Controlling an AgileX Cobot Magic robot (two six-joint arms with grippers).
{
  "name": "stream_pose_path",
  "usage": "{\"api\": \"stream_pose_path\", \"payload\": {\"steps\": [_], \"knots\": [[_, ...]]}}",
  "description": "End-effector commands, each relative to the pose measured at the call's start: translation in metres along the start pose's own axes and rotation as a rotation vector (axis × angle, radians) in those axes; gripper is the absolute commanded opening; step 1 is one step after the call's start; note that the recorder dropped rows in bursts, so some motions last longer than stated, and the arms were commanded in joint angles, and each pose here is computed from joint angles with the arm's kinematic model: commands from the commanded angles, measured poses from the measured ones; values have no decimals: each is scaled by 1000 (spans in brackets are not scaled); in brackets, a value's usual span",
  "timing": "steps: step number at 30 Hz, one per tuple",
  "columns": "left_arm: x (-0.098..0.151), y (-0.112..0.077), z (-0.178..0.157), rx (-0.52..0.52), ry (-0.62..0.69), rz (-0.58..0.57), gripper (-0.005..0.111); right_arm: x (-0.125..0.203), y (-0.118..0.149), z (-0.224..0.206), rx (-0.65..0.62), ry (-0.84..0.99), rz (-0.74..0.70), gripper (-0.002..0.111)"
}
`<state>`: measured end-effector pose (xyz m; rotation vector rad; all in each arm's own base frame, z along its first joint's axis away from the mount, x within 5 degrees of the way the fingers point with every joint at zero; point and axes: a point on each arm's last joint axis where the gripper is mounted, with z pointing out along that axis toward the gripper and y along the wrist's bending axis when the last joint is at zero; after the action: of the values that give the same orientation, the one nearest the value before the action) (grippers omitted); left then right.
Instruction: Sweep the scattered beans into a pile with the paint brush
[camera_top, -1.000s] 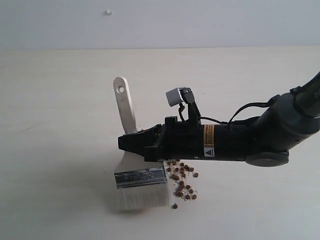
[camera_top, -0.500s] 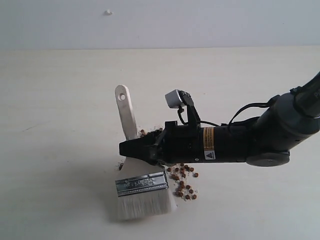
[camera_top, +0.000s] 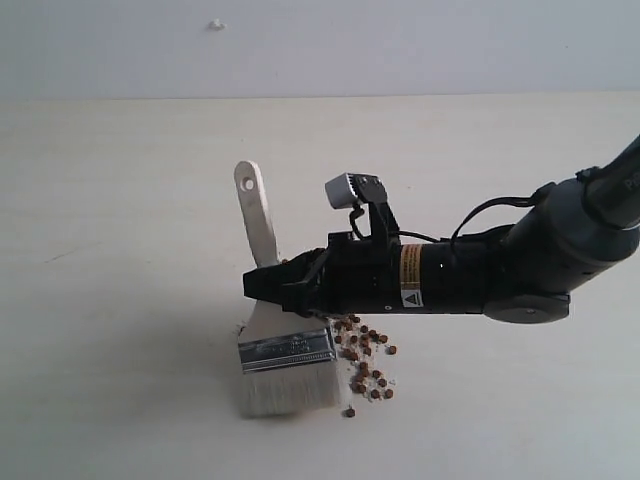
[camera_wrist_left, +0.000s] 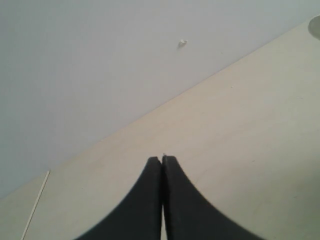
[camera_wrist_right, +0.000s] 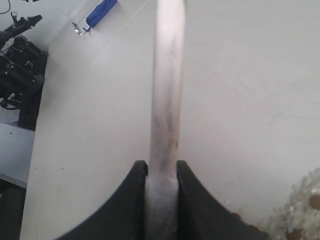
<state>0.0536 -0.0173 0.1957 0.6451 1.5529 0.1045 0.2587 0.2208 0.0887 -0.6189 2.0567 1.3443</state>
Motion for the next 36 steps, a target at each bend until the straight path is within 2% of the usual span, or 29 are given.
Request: {"api": "stream_pose_path", "payload": {"steps": [1,6,17,22,25,31,36], "knots": [[0,0,0,5,-7,-3,0,-8,0,7,-5,44,-47,0],[0,0,0,5,-7,-3,0,-15,-1,12,-8,99,-36,0],[0,0,0,5,-7,-3,0,-13,-3,12,30,126,92,0],[0,0,0,5,-7,-3,0,-12,-5,12,54,138,89,0],[0,0,0,5,-7,-3,0,-14,-8,13,77,158,61,0],[0,0,0,5,-7,-3,0,-22,-5,17,44,183,-24,0],[0,0,0,5,-7,-3,0,-28,-3,20,11,193,-186,0]]}}
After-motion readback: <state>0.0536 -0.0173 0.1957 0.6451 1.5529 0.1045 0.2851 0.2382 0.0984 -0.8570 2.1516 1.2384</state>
